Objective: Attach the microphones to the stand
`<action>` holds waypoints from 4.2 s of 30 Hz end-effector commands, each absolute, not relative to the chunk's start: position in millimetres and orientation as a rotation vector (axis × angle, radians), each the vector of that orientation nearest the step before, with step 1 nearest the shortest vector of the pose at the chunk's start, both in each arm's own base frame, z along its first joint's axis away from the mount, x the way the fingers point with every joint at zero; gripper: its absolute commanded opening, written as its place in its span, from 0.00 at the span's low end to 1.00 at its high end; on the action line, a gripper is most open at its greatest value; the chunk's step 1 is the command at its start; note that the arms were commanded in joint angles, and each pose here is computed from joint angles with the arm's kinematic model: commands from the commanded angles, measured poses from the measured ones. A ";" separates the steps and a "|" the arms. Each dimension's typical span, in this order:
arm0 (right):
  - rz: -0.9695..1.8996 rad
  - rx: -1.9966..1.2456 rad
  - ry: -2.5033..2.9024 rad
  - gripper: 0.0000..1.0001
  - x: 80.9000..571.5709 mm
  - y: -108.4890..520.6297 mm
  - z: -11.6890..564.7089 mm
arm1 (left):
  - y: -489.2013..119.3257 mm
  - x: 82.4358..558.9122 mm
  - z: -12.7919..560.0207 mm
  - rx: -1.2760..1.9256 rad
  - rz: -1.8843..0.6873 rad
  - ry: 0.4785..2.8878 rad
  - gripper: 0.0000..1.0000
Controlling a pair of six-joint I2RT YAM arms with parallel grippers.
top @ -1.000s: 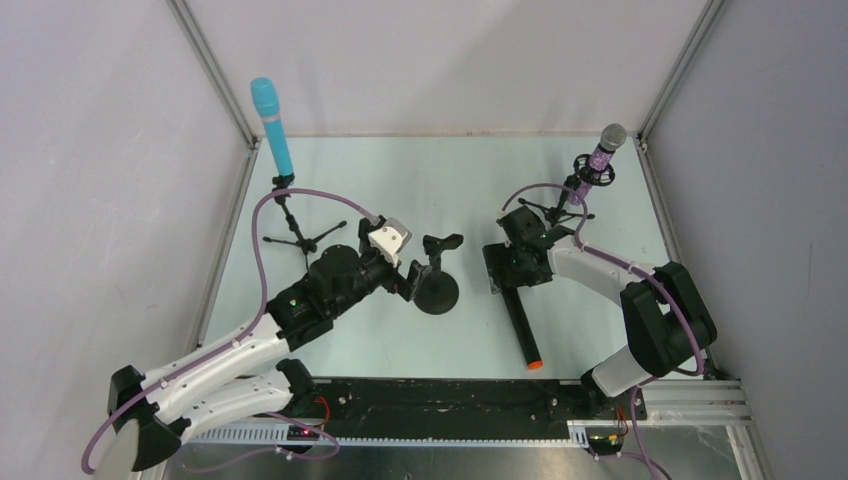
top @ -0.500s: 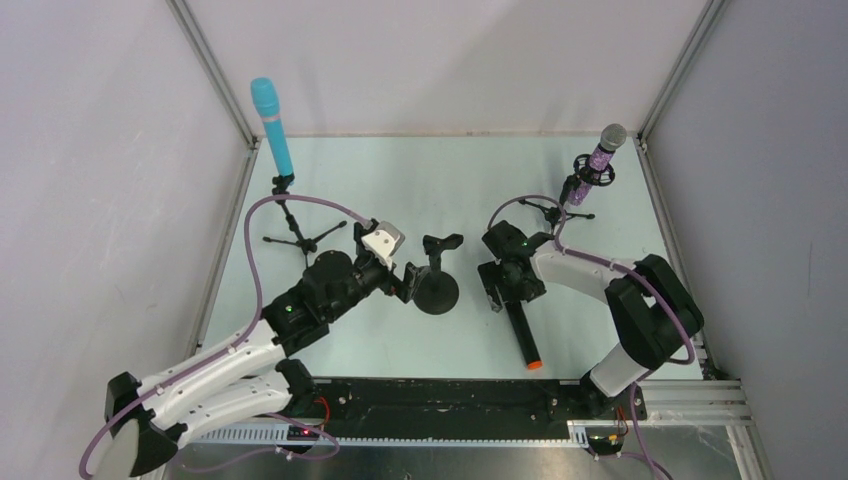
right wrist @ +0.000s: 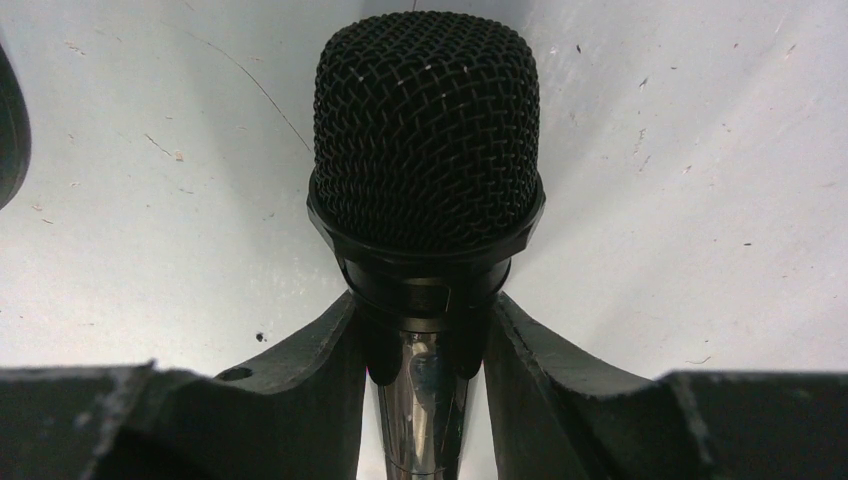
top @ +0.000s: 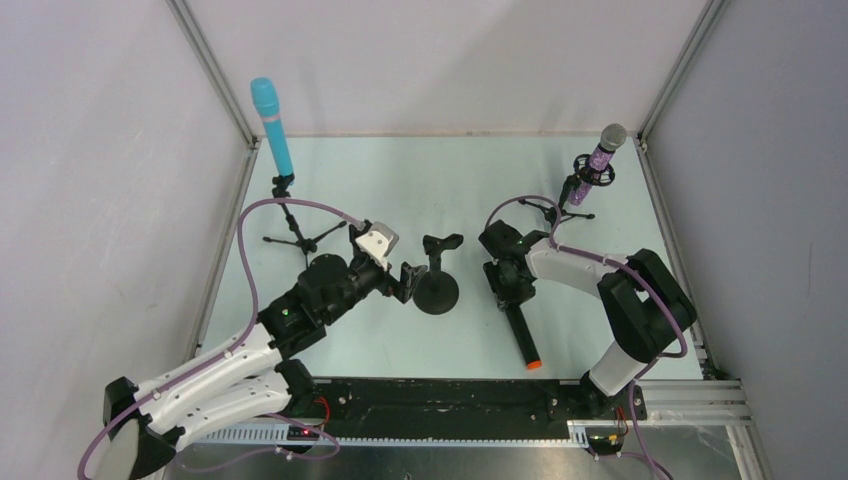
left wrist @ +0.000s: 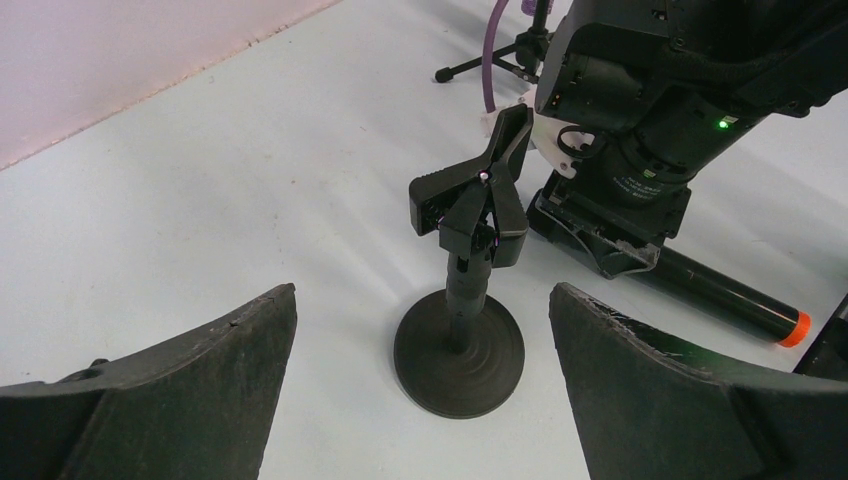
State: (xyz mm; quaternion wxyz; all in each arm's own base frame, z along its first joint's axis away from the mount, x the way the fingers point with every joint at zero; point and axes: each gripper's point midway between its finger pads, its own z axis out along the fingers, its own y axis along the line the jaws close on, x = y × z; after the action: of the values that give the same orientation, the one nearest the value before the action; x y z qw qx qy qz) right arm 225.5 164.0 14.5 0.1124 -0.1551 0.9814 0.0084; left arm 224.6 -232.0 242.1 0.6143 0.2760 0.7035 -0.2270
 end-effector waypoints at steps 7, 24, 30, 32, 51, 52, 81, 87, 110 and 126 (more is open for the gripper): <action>0.164 -0.479 2.758 0.00 247.3 181.1 47.5 | -227.3 227.0 233.4 0.552 -0.530 1.647 1.00; 0.606 -0.343 2.088 0.00 280.7 198.4 235.8 | -228.0 224.2 185.7 0.467 -0.566 1.801 1.00; 0.640 -0.361 1.782 0.00 265.6 186.0 311.6 | -227.5 224.3 178.8 0.481 -0.551 1.814 1.00; 0.656 -0.350 1.675 0.00 258.4 181.3 333.0 | -227.0 224.8 178.4 0.481 -0.546 1.814 1.00; 0.643 -0.200 1.127 0.00 219.0 136.5 394.3 | -224.4 221.9 185.4 0.643 -0.483 1.720 1.00; 0.645 -0.198 1.115 0.00 218.2 136.0 396.1 | -224.3 220.9 185.0 0.659 -0.480 1.712 1.00; 0.665 -0.311 1.165 0.00 224.5 157.0 363.5 | -256.1 231.7 248.3 1.124 -0.605 1.412 1.00; 0.677 -0.351 1.167 0.00 227.6 165.4 359.7 | -255.7 243.1 264.6 1.185 -0.578 1.365 1.00; 0.745 -0.519 1.148 0.00 281.2 201.1 333.2 | -277.0 236.0 300.4 1.281 -0.790 1.220 1.00; 0.866 -0.699 1.029 0.00 299.7 220.4 326.5 | -278.9 244.3 272.5 1.175 -0.803 1.265 1.00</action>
State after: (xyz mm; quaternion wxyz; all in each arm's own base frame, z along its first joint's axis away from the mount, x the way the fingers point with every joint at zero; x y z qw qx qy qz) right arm 312.3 213.1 269.1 0.6774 -0.2748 0.5653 0.3822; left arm 240.4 -277.0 265.2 0.5595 0.5152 0.5513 -0.3431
